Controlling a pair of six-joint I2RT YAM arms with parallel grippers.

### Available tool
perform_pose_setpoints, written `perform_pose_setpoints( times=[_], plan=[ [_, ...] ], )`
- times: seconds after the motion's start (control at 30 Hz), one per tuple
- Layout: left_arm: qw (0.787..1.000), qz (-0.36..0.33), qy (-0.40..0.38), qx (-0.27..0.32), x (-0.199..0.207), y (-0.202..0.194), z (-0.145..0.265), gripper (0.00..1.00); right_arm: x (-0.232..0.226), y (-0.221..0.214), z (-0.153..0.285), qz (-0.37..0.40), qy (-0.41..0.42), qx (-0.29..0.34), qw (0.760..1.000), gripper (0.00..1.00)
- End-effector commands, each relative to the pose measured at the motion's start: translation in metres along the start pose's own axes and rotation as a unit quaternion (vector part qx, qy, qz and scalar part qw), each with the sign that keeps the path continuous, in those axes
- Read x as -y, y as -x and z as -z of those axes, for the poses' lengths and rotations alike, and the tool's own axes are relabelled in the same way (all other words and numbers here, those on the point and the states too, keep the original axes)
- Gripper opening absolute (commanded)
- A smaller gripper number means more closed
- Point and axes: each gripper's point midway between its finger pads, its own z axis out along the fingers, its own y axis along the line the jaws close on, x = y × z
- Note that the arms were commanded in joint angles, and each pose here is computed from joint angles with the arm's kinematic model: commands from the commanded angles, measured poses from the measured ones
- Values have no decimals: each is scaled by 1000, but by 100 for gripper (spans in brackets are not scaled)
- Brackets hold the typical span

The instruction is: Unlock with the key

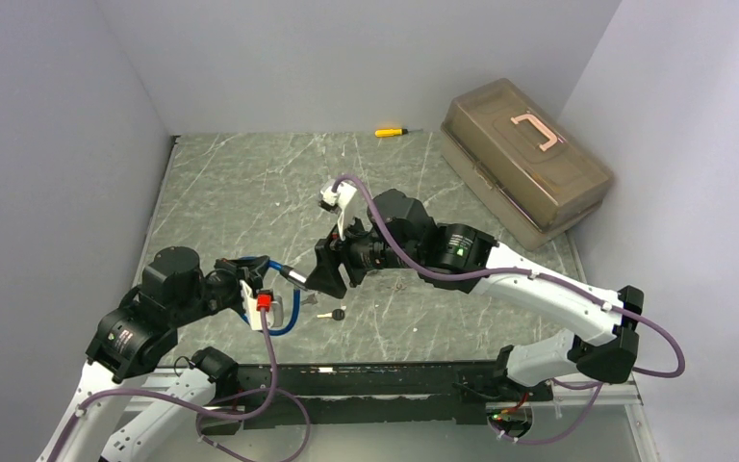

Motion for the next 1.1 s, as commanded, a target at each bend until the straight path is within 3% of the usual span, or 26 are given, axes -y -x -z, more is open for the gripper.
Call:
perform_pose_setpoints(
  times=[0.0, 0.3, 0.47, 0.7, 0.87, 0.9, 0.93, 1.0, 1.07],
  plan=[
    [999, -6, 37, 28, -25, 18, 5, 0, -14, 24, 9, 21, 30, 35, 999, 65],
    [999, -11, 40, 31, -28, 21, 7, 0, -8, 13, -12, 23, 24, -1, 999, 66],
    [998, -13, 46, 35, -32, 24, 10, 0, -4, 9, -24, 26, 22, -18, 999, 61],
    [998, -16, 47, 34, -32, 24, 11, 0, -5, 8, -30, 26, 27, -24, 999, 43],
    [998, -13, 42, 41, -30, 27, 12, 0, -5, 13, -30, 31, 25, -18, 999, 11],
    [998, -9, 40, 44, -30, 28, 12, 3, -5, 14, -30, 33, 25, -16, 999, 2],
    [998, -3, 39, 49, -30, 31, 14, 14, -6, 15, -29, 36, 25, -15, 999, 0],
    [997, 27, 39, 61, -32, 38, 16, 44, -6, 15, -27, 44, 27, -17, 999, 0],
    [995, 66, 35, 72, -34, 45, 18, 58, -7, 14, -23, 53, 30, -18, 998, 0]
  ],
)
